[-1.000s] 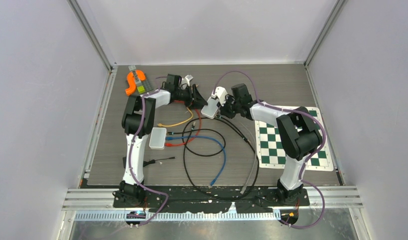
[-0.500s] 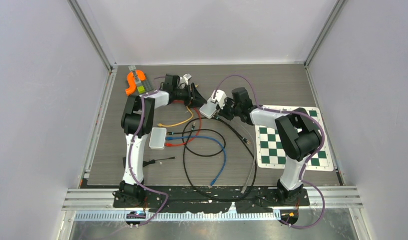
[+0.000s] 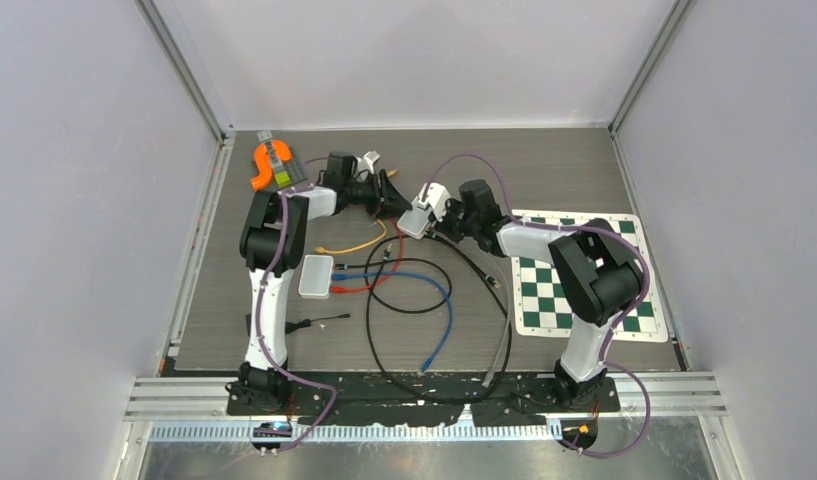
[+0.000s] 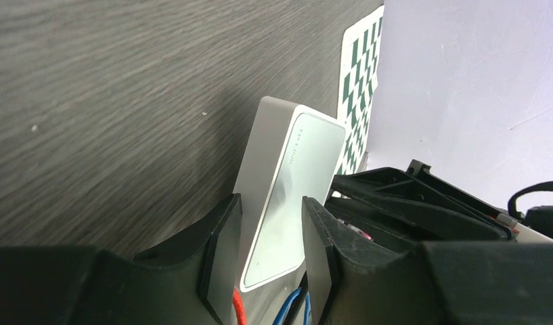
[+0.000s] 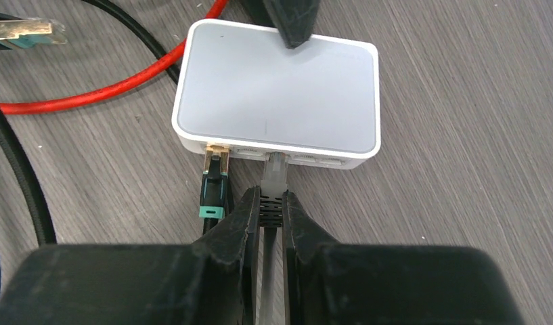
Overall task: Insert the plug into the switch port
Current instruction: Insert the connector into the switch port.
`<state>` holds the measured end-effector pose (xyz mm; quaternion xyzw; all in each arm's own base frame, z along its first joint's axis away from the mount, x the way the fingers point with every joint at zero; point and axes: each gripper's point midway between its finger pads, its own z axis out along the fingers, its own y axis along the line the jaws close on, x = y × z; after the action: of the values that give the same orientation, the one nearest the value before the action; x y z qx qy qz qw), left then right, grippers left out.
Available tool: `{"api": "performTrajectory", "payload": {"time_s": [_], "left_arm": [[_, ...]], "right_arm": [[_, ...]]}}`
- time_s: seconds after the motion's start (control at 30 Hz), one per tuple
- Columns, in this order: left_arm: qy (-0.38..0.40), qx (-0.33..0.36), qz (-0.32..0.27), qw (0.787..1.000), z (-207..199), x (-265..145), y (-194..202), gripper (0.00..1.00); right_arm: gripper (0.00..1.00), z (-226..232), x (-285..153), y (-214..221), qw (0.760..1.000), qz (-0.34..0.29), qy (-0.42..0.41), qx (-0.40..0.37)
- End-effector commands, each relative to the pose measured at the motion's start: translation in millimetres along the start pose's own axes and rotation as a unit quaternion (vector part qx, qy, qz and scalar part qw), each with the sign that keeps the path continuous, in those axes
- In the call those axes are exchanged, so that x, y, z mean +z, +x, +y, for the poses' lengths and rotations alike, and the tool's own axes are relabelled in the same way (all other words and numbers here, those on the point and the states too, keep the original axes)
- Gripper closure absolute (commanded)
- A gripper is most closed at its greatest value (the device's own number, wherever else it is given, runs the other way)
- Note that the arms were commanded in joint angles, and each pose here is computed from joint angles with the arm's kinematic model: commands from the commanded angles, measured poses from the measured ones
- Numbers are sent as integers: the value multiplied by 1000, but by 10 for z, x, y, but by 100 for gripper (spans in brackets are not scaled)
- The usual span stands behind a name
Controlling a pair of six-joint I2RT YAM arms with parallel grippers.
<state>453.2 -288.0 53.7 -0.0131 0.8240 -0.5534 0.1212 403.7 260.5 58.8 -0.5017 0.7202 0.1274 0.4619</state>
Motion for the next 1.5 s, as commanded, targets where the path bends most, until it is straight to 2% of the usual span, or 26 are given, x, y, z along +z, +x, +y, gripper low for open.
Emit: {"api": "performTrajectory", "payload": {"time_s": [0.0, 0.3, 0.57, 0.7, 0.8, 0.97, 1.2, 1.47], "left_arm": [[83, 16, 98, 992, -757, 37, 546, 62], [98, 32, 99, 990, -893, 97, 602, 62], [103, 36, 124, 986, -996, 195, 768, 64], [102, 39, 130, 985, -1009, 235, 842, 64], [100, 38, 133, 985, -980, 287, 850, 64], [100, 45, 134, 985, -983, 305, 837, 64], [89, 40, 138, 986, -908, 328, 858, 64], [100, 45, 147, 983, -949, 347, 940, 64]], "right_arm": [[95, -278, -6, -1128, 984, -160, 67, -49], [95, -42, 46, -1261, 979, -186, 22, -77], [95, -116, 219, -1140, 991, -119, 15, -54], [95, -132, 289, -1204, 992, -119, 7, -49], [95, -87, 336, -1085, 995, -82, -13, -47], [95, 70, 337, -1016, 994, -65, -63, -65], [95, 113, 472, -952, 995, -46, -81, -41], [95, 139, 539, -1147, 991, -86, -93, -42]]}}
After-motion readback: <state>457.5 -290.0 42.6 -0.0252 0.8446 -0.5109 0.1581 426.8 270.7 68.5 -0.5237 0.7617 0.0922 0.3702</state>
